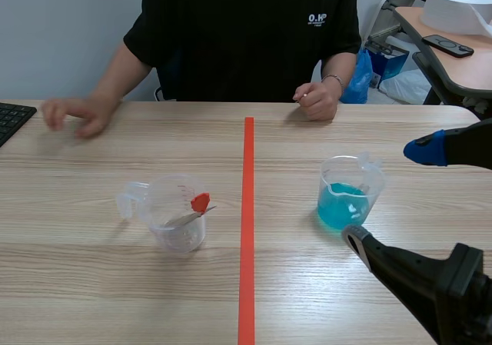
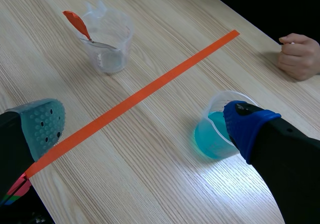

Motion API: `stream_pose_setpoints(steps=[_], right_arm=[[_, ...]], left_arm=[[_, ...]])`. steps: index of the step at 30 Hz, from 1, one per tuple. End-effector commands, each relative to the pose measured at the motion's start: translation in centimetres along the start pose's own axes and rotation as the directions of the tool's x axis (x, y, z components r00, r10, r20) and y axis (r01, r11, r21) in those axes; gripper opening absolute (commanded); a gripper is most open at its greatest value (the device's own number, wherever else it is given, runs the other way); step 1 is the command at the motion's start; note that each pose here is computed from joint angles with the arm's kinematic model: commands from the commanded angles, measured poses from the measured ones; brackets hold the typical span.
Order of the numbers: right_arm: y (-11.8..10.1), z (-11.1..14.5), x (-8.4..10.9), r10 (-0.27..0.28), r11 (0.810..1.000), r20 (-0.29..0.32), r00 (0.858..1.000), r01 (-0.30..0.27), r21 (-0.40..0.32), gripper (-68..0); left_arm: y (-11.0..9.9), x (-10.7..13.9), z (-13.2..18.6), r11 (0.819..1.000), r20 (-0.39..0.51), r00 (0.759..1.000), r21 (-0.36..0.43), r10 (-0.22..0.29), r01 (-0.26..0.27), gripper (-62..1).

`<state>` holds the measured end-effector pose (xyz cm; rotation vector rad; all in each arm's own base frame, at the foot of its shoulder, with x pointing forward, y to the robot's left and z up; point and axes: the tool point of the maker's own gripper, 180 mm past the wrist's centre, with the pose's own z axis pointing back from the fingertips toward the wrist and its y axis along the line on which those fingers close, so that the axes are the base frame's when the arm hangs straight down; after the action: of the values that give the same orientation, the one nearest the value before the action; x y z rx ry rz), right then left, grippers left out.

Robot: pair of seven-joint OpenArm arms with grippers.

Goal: Do the redox reaction experiment.
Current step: 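Lift the metal plate out of the left beaker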

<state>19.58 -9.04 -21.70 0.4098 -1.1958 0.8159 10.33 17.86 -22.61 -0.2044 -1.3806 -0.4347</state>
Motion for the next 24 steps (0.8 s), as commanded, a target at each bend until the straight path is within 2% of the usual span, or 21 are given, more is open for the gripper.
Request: stream_pose_setpoints(steps=[1,13,24], right_arm=[[-0.6,0.09,0.56,0.009,1.0,0.021,1.0,-0.009,-0.015,0.4],[-0.6,0.09,0.55,0.01,1.0,0.02,1.0,-0.01,-0.015,0.4],[-0.65,0.08,0.2,0.032,0.999,0.0,0.999,-0.032,-0.016,0.4]], left_arm=[[-0.03,0.5,-0.08,1.0,0.021,1.0,-0.002,0.003,-0.003,1.4],[-0.03,0.5,-0.08,1.0,0.021,1.0,-0.002,0.003,-0.003,1.4],[-0.03,0.5,-0.08,1.0,0.021,1.0,-0.002,0.003,-0.003,1.4]])
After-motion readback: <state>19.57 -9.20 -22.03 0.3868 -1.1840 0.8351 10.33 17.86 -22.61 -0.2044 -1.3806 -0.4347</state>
